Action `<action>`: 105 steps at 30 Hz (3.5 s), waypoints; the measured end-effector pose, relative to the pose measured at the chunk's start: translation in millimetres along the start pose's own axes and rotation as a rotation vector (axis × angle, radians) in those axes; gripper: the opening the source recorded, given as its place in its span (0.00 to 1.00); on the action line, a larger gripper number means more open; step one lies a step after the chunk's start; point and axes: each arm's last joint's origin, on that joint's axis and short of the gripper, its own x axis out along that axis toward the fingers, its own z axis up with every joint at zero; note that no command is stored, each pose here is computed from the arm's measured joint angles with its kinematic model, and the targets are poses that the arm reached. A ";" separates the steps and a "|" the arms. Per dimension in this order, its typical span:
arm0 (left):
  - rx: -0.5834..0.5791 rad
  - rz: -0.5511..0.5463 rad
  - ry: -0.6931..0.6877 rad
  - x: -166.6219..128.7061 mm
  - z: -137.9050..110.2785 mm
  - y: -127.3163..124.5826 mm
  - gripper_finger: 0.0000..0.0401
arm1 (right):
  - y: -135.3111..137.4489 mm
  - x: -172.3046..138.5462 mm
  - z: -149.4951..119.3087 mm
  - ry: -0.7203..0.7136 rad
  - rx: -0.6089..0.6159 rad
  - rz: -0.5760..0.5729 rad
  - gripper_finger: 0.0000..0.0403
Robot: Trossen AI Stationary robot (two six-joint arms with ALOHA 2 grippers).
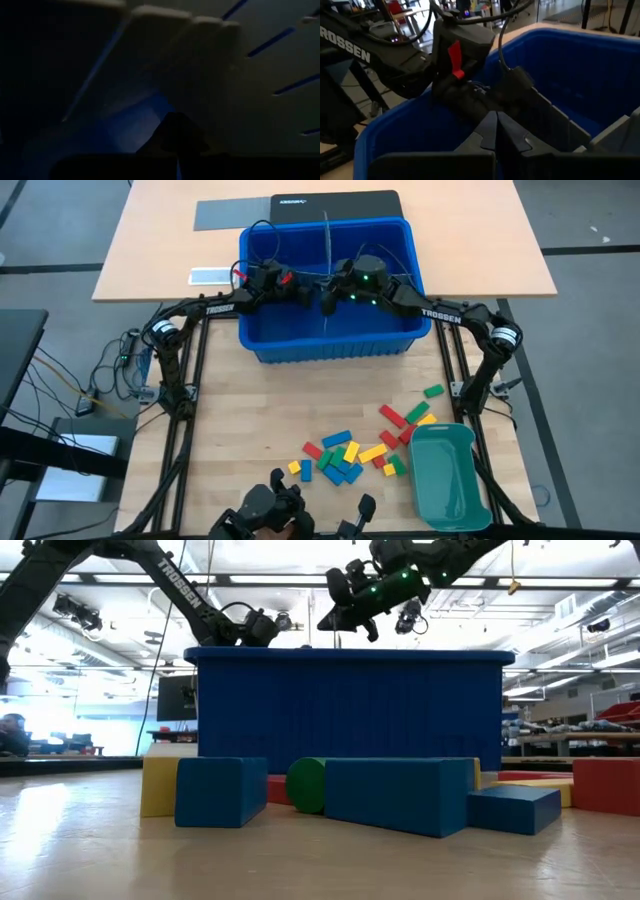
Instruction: Sort Items/Unsort Items
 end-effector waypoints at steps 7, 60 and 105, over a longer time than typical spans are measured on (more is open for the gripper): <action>0.039 -0.086 -0.048 -11.5 14.3 -12.8 0.00 | 3.6 -16.4 61.9 -0.139 -0.008 0.004 0.00; 0.563 0.160 0.214 -104.8 89.3 30.0 0.42 | -32.5 -55.6 86.5 -0.026 0.092 -0.001 0.23; 0.342 0.165 0.542 -104.1 84.8 -16.5 0.02 | -33.6 -69.5 87.7 0.026 0.120 -0.008 0.10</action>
